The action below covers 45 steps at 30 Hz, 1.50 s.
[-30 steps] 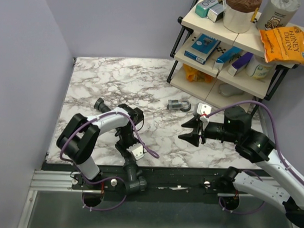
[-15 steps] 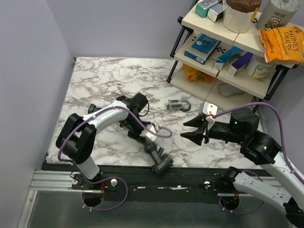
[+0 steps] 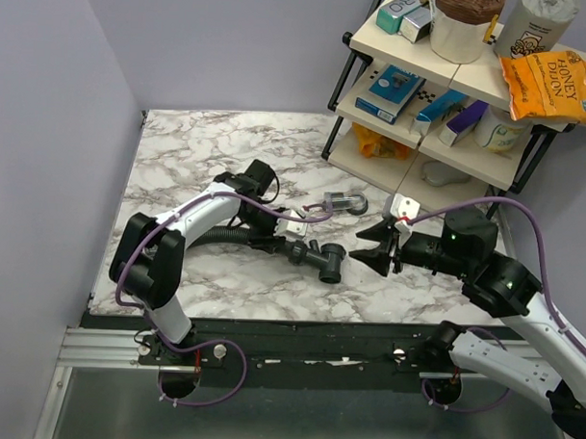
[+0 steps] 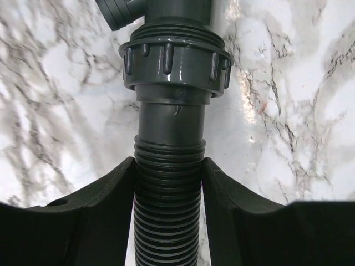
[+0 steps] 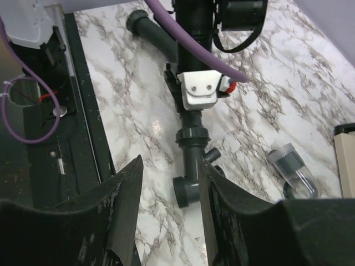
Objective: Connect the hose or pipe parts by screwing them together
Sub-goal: Move the pipeline to the center of the board, then pick up the pipeline from the center of the board.
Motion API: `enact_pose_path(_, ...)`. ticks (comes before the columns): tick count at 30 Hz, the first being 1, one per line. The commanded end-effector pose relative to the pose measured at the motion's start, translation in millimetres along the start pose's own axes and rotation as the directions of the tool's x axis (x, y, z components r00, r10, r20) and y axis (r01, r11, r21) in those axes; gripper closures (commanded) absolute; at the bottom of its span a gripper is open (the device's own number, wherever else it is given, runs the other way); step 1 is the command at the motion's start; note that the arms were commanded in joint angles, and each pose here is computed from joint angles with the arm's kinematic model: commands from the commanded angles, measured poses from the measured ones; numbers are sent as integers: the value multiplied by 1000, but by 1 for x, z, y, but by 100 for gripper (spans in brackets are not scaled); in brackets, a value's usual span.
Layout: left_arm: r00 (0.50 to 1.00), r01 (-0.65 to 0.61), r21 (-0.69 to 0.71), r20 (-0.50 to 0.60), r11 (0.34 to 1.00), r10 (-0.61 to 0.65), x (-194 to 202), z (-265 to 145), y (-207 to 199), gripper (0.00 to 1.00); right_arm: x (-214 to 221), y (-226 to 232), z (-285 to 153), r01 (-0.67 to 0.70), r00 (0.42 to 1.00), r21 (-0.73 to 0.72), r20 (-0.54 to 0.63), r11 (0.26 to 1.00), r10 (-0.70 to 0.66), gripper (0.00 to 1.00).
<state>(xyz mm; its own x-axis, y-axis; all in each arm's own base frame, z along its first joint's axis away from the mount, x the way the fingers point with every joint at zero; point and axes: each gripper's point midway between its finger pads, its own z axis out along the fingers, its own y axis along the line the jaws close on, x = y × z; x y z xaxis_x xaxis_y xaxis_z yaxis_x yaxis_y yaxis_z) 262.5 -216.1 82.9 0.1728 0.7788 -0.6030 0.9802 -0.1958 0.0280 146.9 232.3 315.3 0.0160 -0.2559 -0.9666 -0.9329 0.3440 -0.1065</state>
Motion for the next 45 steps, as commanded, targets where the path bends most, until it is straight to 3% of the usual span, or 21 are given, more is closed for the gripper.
enact_pose_path(1,996,53,18,-71,998,-52,16,8,-7,93,24,-17,5,-36,997,108,-63,994,43,48)
enact_pose_path(2,995,63,25,-76,998,-61,19,9,-10,86,27,-19,5,-41,997,116,-67,992,49,47)
enact_pose_path(3,995,63,22,-79,998,-61,19,11,-9,70,27,-19,4,-42,997,125,-64,991,50,47)
enact_pose_path(5,992,80,15,-98,997,-78,24,14,-11,62,34,-21,6,-48,996,140,-69,989,58,47)
enact_pose_path(11,993,72,56,-94,996,-66,17,21,-21,25,46,-27,6,-60,993,178,-87,982,77,44)
enact_pose_path(12,994,68,67,-96,995,-61,16,21,-24,2,47,-27,5,-62,993,183,-89,981,79,44)
enact_pose_path(18,995,37,119,-91,992,-27,8,33,-32,1,54,-31,1,-78,992,210,-83,975,97,41)
enact_pose_path(34,998,40,78,-43,996,-37,-16,61,-28,1,59,-42,-4,-97,992,259,-53,961,115,42)
enact_pose_path(45,995,17,44,-101,999,-12,0,74,-27,16,57,-44,-10,-107,992,277,-35,955,121,44)
